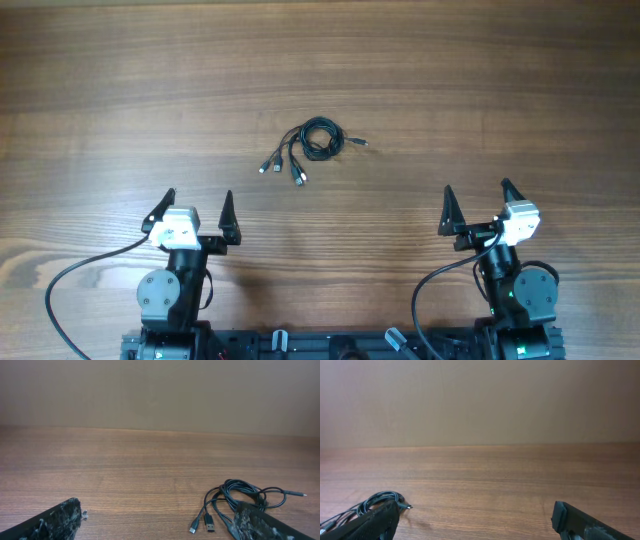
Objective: Untangle cables
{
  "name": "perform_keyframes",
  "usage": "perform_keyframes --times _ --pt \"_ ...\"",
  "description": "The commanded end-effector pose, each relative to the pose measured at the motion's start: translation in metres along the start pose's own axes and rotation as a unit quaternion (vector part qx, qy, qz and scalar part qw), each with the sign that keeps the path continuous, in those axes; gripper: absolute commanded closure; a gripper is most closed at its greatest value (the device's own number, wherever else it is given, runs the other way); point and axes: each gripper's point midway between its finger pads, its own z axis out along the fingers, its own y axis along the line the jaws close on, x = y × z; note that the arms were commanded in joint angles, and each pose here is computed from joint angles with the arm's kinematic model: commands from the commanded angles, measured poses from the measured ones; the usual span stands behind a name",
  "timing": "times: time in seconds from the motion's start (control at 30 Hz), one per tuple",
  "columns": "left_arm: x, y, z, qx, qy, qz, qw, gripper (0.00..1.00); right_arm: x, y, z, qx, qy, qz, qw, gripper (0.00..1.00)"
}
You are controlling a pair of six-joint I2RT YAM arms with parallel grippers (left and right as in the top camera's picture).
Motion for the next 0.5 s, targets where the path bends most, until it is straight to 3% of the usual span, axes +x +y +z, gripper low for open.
perform_keyframes --times 0.0,0.47 --pt "0.0028 -0.0024 0.0003 0.006 0.005 0.009 1.0 0.0 -0.0032 -0.0043 -0.0007 0.011 -0.008 0.007 1.0 0.0" --pt "0.0039 -0.0024 0.0002 0.006 0.007 0.006 1.0 0.0 -0.0033 -0.0043 -0.0007 0.011 -0.008 0.007 1.0 0.0"
